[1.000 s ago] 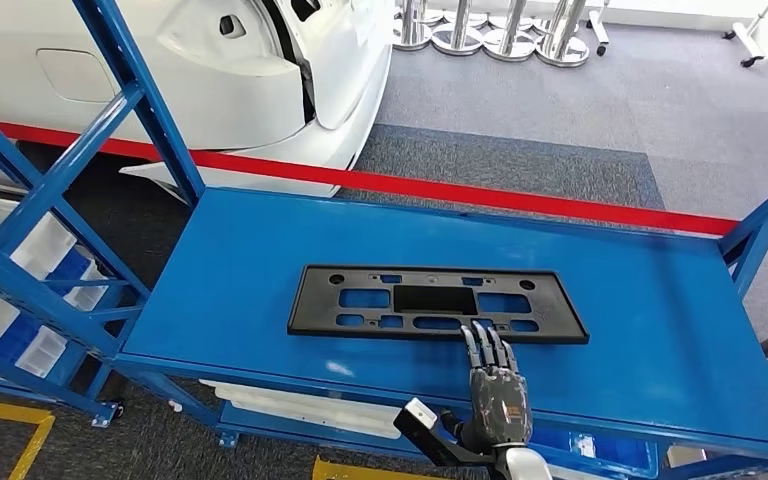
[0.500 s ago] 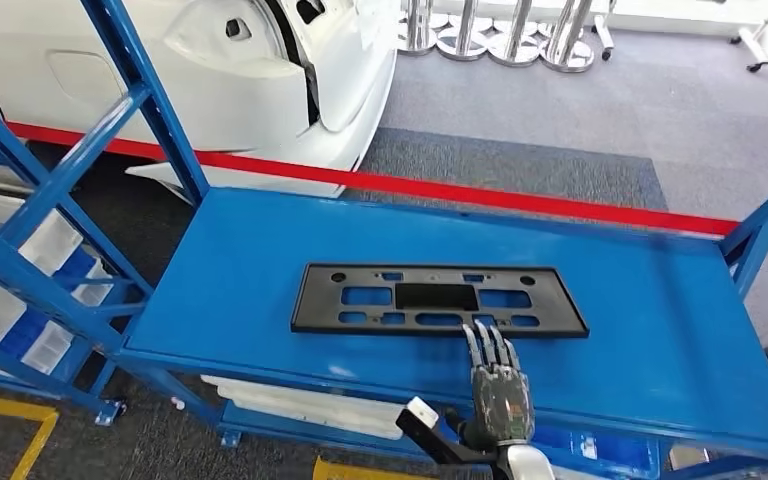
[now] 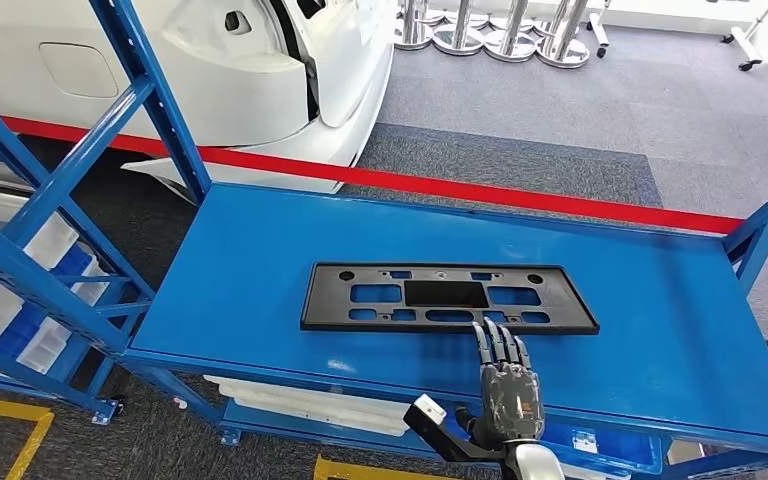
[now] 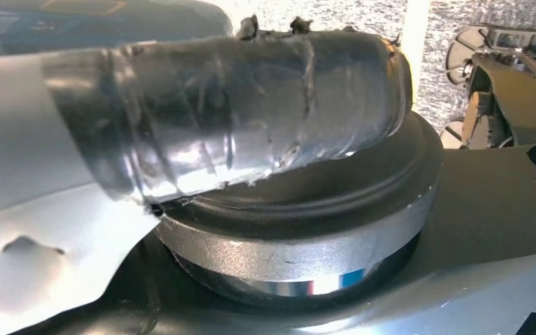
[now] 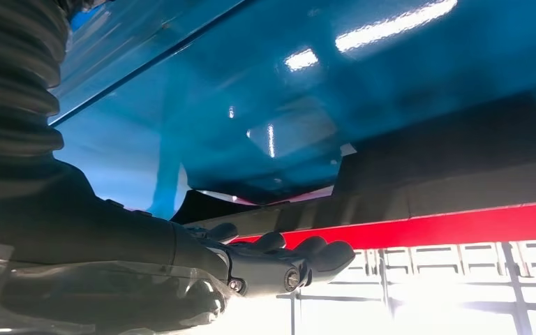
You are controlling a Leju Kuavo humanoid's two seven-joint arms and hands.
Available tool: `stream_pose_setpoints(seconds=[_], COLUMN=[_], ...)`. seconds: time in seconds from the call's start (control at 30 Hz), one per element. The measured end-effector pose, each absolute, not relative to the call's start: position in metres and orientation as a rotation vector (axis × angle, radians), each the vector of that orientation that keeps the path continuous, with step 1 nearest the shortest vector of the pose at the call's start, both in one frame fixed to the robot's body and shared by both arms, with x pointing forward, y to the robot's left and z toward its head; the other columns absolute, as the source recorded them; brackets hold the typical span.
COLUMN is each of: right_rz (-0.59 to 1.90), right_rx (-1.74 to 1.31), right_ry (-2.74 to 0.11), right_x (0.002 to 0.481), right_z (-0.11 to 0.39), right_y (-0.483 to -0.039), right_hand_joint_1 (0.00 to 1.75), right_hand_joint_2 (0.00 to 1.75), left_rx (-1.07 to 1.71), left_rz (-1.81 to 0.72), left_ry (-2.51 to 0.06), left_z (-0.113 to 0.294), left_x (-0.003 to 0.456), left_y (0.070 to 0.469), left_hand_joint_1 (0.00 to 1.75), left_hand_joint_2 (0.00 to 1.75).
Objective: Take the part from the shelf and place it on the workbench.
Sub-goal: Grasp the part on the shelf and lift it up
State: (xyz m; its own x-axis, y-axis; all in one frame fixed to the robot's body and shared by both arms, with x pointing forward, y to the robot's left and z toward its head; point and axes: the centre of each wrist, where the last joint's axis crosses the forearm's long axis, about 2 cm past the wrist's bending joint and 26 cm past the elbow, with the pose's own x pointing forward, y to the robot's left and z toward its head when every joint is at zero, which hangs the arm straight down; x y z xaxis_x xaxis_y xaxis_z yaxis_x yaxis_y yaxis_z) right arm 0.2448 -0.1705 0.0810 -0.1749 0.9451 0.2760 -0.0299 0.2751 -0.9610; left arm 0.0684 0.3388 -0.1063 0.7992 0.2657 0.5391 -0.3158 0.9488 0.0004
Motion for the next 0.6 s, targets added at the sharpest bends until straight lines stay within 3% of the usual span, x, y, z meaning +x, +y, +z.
stream_pose_setpoints(seconds=[0.23, 0.37, 0.6], right_rz=[1.142, 1.148, 1.130], right_rx=[-0.885, -0.885, -0.919], right_ry=[-1.494, -1.519, -1.602], right_x=[0.244, 0.246, 0.261], right_z=[0.092, 0.099, 0.125], right_y=[-0.159, -0.155, -0.147], right_hand_joint_1=[0.00, 0.00, 0.00], right_hand_joint_2=[1.75, 0.00, 0.00], left_rx=[0.088, 0.086, 0.085], left_rz=[0.300, 0.297, 0.296], left_ry=[-0.568, -0.569, -0.567], left_z=[-0.106, -0.106, -0.106], left_x=[0.071, 0.073, 0.070], left_y=[0.339, 0.340, 0.339], left_hand_joint_1=[0.00, 0.00, 0.00], left_hand_joint_2=[0.00, 0.00, 0.00])
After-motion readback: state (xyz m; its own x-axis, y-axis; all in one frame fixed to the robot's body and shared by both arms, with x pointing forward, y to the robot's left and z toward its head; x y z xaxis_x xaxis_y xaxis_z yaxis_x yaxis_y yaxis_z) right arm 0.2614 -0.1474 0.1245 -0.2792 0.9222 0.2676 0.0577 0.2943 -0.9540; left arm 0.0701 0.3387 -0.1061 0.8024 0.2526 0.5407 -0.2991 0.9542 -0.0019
